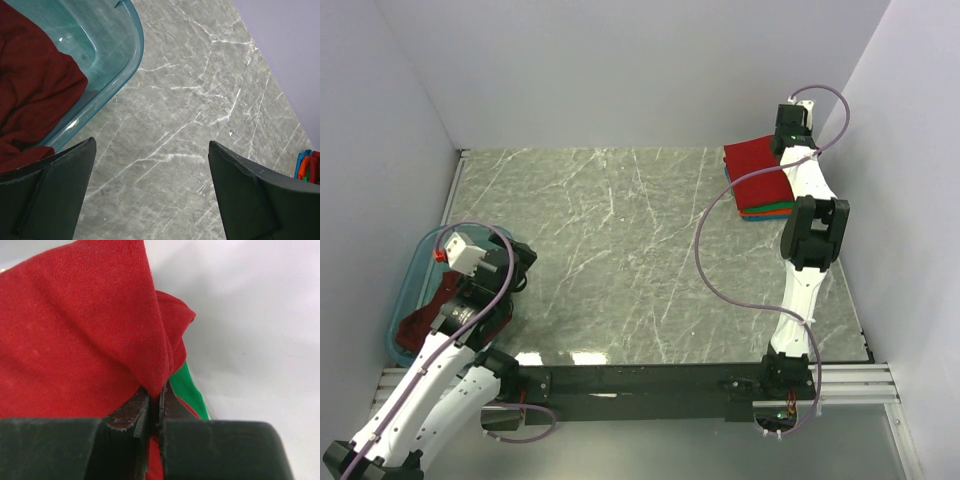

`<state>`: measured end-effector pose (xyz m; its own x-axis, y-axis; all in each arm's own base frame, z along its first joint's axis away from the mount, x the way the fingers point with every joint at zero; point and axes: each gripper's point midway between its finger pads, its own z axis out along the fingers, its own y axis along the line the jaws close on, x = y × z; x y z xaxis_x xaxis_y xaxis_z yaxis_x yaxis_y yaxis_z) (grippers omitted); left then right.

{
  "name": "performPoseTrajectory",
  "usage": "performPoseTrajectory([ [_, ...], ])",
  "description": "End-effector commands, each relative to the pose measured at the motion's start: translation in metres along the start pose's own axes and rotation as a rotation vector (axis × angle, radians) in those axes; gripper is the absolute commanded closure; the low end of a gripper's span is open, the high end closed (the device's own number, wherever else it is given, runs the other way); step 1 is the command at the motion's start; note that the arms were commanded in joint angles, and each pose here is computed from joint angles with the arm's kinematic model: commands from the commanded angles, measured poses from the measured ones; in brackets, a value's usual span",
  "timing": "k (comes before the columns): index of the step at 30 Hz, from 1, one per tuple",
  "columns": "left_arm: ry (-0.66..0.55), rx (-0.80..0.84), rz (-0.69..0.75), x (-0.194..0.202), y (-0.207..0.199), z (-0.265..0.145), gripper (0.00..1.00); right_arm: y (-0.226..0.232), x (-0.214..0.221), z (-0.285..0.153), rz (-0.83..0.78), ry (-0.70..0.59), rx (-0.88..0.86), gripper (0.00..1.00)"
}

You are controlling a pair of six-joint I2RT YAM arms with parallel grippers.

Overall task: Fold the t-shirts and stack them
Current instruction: Neatly place the folded tshirt to the corner, then reset both grippers

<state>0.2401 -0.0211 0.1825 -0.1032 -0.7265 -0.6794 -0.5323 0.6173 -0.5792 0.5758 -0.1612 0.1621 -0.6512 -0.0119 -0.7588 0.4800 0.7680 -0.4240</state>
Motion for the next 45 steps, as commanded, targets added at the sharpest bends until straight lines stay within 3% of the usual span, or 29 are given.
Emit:
performPoseTrajectory([
  [1,-0.032,0.045,-0.023,-0.015,-0.020,-0.003,0.01,-0.024,-0.024,0.005,0.103,-0.061,0.082,0.93],
  [2,-0.032,0.040,-0.019,-0.014,-0.020,-0.002,0.01,-0.028,-0.023,0.006,0.109,-0.056,0.106,0.92],
  [4,-0.031,0.035,-0.012,-0.014,-0.022,0.000,0.01,-0.032,-0.020,0.009,0.121,-0.043,0.126,0.77],
  [6,-0.026,0.029,-0.001,-0.013,-0.023,0.002,0.00,-0.032,-0.015,0.012,0.118,-0.033,0.126,0.70],
  [10,-0.004,0.034,0.031,-0.010,-0.029,0.002,0.01,-0.038,-0.017,0.006,0.146,-0.042,0.147,0.31],
  [13,0.002,0.026,0.038,-0.010,-0.029,0.002,0.01,-0.046,-0.025,-0.004,0.179,-0.054,0.151,0.21],
  [18,0.033,0.073,0.059,-0.003,-0.038,0.003,0.01,-0.046,-0.037,-0.030,0.213,-0.089,0.064,0.20],
  [24,0.036,0.085,0.061,-0.005,-0.044,0.002,0.00,-0.054,-0.062,-0.091,0.319,-0.165,-0.049,0.19],
  [32,0.067,0.139,0.046,-0.008,-0.053,-0.011,0.01,-0.045,-0.071,-0.171,0.452,-0.242,-0.349,0.15],
  [36,0.072,0.150,0.016,-0.008,-0.045,-0.018,0.01,-0.041,-0.041,-0.196,0.533,-0.172,-0.428,0.15],
  [38,0.059,0.157,0.007,-0.010,-0.043,-0.019,0.01,-0.042,-0.044,-0.231,0.590,-0.233,-0.540,0.14],
  [39,0.033,0.137,0.003,-0.012,-0.036,-0.016,0.01,-0.029,-0.016,-0.230,0.607,-0.177,-0.567,0.14],
  [41,0.028,0.110,-0.020,-0.012,-0.029,-0.016,0.01,-0.030,-0.008,-0.264,0.638,-0.221,-0.635,0.13],
  [45,0.050,0.127,-0.003,-0.013,-0.034,-0.021,0.00,-0.020,0.069,-0.279,0.647,-0.128,-0.645,0.12],
])
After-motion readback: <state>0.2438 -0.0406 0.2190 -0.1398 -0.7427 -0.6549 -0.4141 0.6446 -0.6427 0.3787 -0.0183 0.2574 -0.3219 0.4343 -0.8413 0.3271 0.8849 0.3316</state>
